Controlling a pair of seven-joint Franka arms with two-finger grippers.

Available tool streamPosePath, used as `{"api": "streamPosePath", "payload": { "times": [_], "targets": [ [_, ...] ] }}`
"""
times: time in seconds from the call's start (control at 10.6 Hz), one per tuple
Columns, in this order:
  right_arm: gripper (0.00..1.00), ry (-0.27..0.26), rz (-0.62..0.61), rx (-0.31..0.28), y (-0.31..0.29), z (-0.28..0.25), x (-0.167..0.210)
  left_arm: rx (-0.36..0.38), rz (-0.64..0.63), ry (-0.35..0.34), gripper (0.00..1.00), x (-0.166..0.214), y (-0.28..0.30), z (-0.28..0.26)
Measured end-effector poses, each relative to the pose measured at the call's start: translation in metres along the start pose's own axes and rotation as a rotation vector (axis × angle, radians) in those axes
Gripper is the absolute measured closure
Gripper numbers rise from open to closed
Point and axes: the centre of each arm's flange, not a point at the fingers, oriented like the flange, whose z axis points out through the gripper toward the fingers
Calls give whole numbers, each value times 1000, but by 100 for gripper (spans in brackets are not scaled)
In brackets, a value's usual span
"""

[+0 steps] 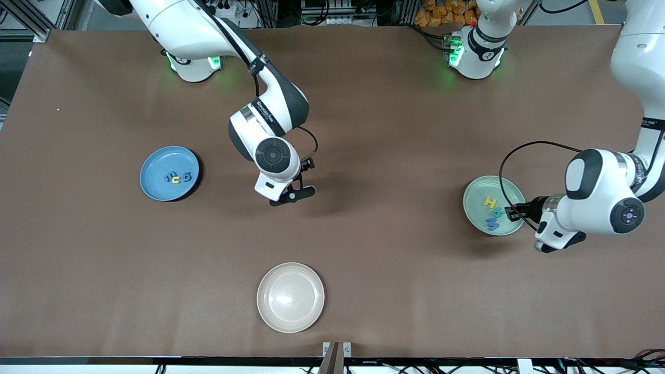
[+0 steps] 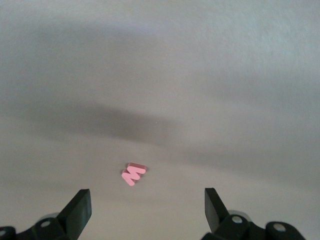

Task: Sort upper and lower case letters into plates
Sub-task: 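Grasp the pink m with the right gripper while the left gripper withdraws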

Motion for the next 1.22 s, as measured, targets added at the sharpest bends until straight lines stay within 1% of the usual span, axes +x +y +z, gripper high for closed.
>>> {"api": "streamPosePath", "payload": {
  "times": [0.09,0.28,0.38,0.47,0.66,0.85,1.03,1.22],
  "targets": [
    [0,-3,71,1,-3,6,-2,0,3,3,42,0,3,0],
    [0,13,247,15,-6,23,-4,-4,4,16,15,1,4,-4],
    [0,21,326,20,-7,33,-5,-6,5,32,6,1,5,-12],
    [0,33,393,28,-9,42,-7,-9,7,55,0,1,7,-25],
    [0,65,478,50,-14,60,-12,-4,16,109,0,-7,14,-56],
    [0,76,512,55,-20,75,-20,11,27,171,0,-24,23,-100],
    [0,95,525,64,-29,88,-31,41,43,231,0,-54,36,-156],
    [1,110,535,74,-26,97,-38,76,65,264,0,-91,53,-205]
  ]
}}
